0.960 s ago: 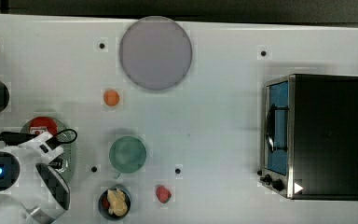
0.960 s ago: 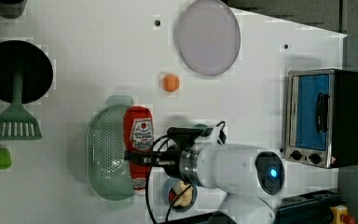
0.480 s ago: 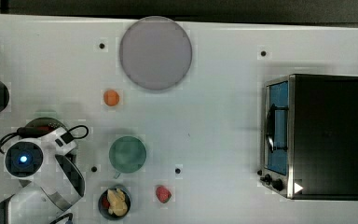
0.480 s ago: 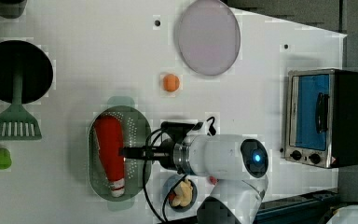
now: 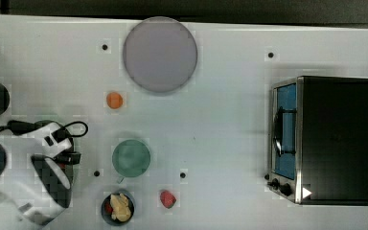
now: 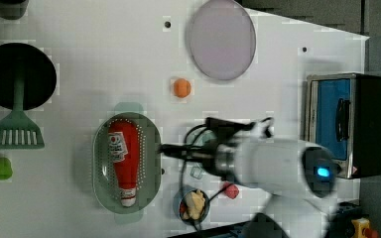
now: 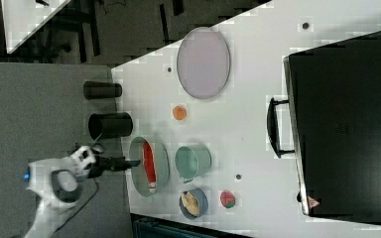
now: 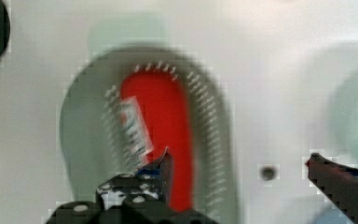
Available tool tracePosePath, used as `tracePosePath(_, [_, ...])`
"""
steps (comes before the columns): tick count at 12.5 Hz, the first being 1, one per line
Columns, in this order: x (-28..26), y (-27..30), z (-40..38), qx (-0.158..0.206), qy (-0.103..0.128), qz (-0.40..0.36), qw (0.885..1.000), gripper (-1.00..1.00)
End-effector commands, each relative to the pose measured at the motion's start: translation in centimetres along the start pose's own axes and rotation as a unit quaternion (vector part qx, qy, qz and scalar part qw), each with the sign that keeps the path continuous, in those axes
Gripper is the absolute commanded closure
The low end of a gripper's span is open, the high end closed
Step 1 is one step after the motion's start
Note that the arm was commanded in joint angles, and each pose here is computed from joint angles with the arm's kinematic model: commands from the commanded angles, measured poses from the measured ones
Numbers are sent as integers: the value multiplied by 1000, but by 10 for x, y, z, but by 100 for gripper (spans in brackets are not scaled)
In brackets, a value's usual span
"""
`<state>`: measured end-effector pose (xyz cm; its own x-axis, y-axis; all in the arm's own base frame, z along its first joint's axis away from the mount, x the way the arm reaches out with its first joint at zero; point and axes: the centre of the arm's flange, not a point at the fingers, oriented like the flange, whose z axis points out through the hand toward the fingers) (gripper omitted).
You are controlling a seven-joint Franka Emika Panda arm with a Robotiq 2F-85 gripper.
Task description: Pick Ketchup from the table and place it in strainer.
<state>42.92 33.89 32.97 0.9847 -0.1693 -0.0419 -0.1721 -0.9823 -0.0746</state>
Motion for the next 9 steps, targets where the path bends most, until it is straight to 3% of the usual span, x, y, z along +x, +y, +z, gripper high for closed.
tracePosePath(1, [48,41,-92,-25,36,89,995,-100])
tracePosePath(5, [94,121,-178,-17,20,195,981,-100])
tracePosePath(9, [125,228,-235,-16,21,237,971,-100])
